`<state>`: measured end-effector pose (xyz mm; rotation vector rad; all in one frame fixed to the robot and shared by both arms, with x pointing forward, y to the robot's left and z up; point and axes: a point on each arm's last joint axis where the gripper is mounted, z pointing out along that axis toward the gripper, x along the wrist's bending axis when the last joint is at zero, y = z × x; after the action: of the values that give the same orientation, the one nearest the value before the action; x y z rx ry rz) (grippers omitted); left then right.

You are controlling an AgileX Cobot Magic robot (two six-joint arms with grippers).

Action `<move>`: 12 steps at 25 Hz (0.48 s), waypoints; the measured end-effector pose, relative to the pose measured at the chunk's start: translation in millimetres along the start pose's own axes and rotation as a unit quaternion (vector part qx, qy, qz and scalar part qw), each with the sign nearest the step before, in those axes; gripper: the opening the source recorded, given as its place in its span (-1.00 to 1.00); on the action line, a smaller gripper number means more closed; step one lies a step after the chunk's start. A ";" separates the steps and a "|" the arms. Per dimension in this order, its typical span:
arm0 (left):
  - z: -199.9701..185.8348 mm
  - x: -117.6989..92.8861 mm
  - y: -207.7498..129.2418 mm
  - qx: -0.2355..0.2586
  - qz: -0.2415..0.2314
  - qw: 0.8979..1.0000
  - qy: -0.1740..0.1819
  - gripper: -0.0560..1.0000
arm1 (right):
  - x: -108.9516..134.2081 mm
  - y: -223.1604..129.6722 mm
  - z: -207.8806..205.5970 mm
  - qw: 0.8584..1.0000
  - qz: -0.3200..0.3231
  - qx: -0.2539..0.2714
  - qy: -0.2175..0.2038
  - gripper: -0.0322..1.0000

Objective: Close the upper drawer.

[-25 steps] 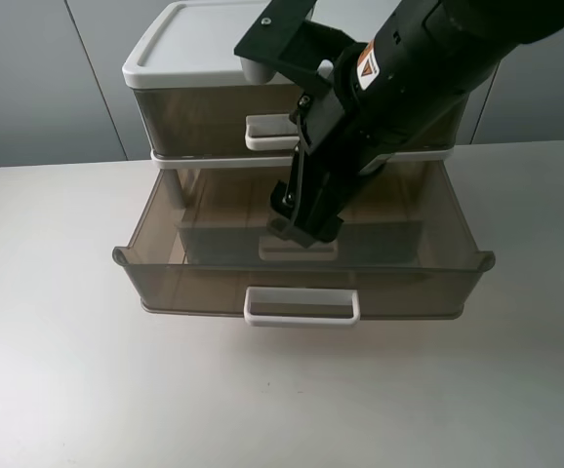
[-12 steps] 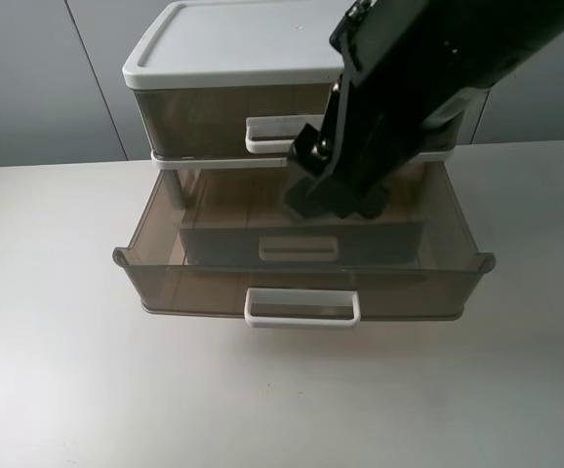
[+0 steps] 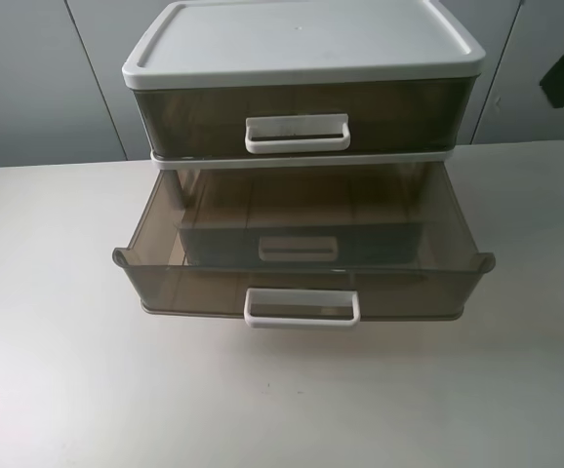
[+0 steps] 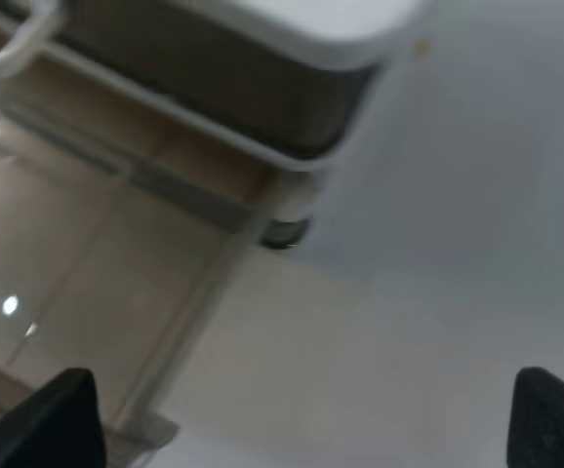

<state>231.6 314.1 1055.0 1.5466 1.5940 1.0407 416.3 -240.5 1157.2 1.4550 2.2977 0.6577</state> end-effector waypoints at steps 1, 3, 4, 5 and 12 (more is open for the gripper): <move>0.0 0.0 0.0 0.000 0.000 1.000 0.000 0.51 | -12.8 -4.0 -5.9 0.999 0.031 -0.007 -0.022 0.28; 0.0 0.0 0.0 0.000 0.001 1.000 0.000 0.51 | -33.2 -12.3 -17.1 0.994 0.085 -0.020 -0.062 0.28; 0.0 0.0 0.0 0.000 0.001 1.000 0.000 0.51 | -38.5 -16.0 -22.6 0.992 0.099 -0.027 -0.076 0.28; 0.0 0.0 0.0 0.000 0.001 1.000 0.000 0.51 | -43.0 -19.8 -27.2 0.989 0.115 -0.030 -0.087 0.28; 0.0 0.0 0.0 0.000 0.001 1.000 0.000 0.51 | -51.3 -45.3 -26.6 0.981 0.134 0.010 -0.142 0.28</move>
<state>231.6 314.1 1055.0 1.5484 1.5928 1.0418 390.1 -309.0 1156.5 1.7605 1.9177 0.4624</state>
